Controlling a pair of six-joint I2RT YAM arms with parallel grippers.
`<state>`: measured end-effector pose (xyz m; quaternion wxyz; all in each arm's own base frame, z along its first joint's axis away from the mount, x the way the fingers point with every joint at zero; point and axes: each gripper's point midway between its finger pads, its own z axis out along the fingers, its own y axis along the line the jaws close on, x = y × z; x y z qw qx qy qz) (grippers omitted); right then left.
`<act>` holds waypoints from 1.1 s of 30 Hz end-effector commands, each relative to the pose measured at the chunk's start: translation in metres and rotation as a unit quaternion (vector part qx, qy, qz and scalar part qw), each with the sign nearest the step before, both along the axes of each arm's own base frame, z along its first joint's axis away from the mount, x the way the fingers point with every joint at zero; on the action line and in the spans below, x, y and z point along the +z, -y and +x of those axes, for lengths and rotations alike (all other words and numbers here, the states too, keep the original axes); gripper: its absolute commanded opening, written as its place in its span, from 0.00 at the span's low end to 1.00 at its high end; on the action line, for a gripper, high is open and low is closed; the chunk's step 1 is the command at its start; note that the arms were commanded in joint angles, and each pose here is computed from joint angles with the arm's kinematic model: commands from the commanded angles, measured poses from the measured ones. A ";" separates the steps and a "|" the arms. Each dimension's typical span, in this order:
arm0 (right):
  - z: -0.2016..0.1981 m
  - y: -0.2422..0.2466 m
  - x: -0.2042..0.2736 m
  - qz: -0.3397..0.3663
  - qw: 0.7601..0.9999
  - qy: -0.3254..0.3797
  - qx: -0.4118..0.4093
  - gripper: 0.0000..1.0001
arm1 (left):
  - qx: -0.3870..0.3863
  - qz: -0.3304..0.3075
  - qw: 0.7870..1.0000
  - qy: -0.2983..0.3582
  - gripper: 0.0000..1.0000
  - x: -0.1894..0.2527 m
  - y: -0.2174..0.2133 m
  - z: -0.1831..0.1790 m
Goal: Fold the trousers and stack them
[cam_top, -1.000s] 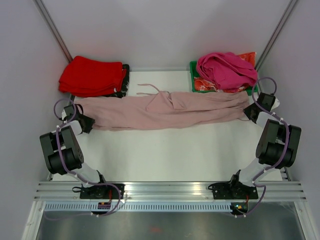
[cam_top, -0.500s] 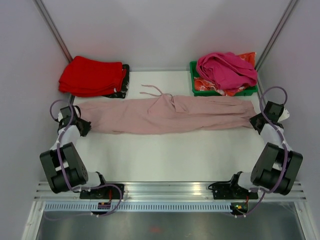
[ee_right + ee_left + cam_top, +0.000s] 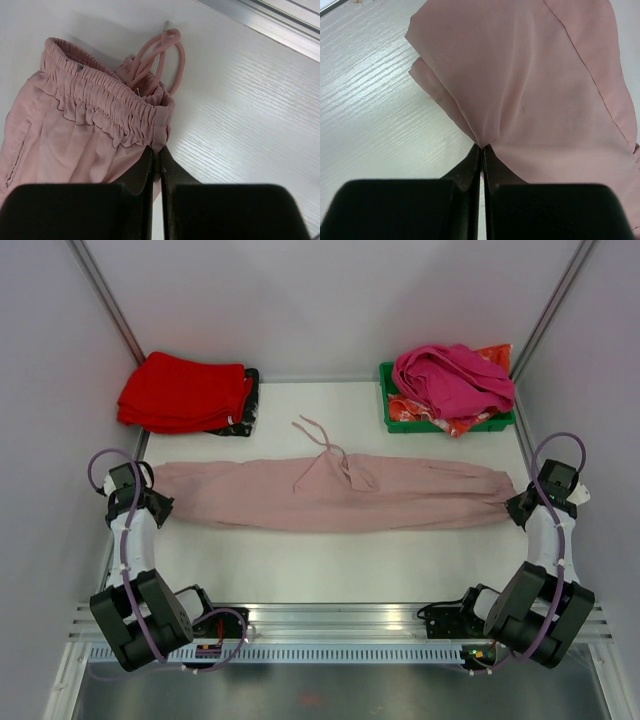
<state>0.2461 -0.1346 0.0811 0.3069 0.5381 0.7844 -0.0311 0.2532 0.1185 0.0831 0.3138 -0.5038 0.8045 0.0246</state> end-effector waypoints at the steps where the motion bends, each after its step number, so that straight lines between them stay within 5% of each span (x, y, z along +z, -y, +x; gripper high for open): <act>1: -0.022 0.003 -0.002 -0.007 0.999 -0.034 -0.009 0.00 | -0.026 0.035 0.999 -0.012 0.02 0.004 -0.004 -0.013; 4: -0.013 -0.008 -0.001 0.010 1.000 -0.007 0.027 0.15 | -0.042 0.037 0.998 0.018 0.02 0.013 -0.001 -0.004; 6: 0.005 -0.015 0.015 0.021 0.998 0.032 0.058 0.44 | -0.030 0.035 0.998 0.033 0.11 0.025 -0.003 0.002; 7: 0.011 -0.017 0.024 0.023 0.997 0.042 0.068 0.64 | -0.031 0.033 0.998 0.034 0.22 0.028 -0.003 0.003; 8: 0.023 -0.014 0.045 0.016 0.995 0.062 0.080 0.72 | -0.030 0.035 0.998 0.041 0.71 0.039 -0.005 0.009; 10: 0.039 -0.011 0.080 -0.005 0.991 0.081 0.102 0.81 | -0.017 0.036 0.999 0.023 0.99 0.045 -0.008 0.002; 16: 0.086 -0.033 0.149 -0.013 0.970 0.161 0.182 0.81 | 0.012 0.041 0.998 0.036 1.00 0.082 -0.009 -0.004; 21: 0.133 -0.095 0.161 -0.017 0.930 0.200 0.307 0.80 | -0.014 -0.010 0.996 0.090 1.00 0.073 0.002 0.030; 26: 0.154 -0.149 0.141 0.005 0.901 0.197 0.387 0.72 | -0.116 -0.080 0.974 0.179 0.87 0.079 0.031 0.082; 33: 0.150 -0.202 0.077 0.038 0.883 0.153 0.443 0.67 | -0.178 -0.078 0.975 0.105 0.83 0.042 0.061 0.102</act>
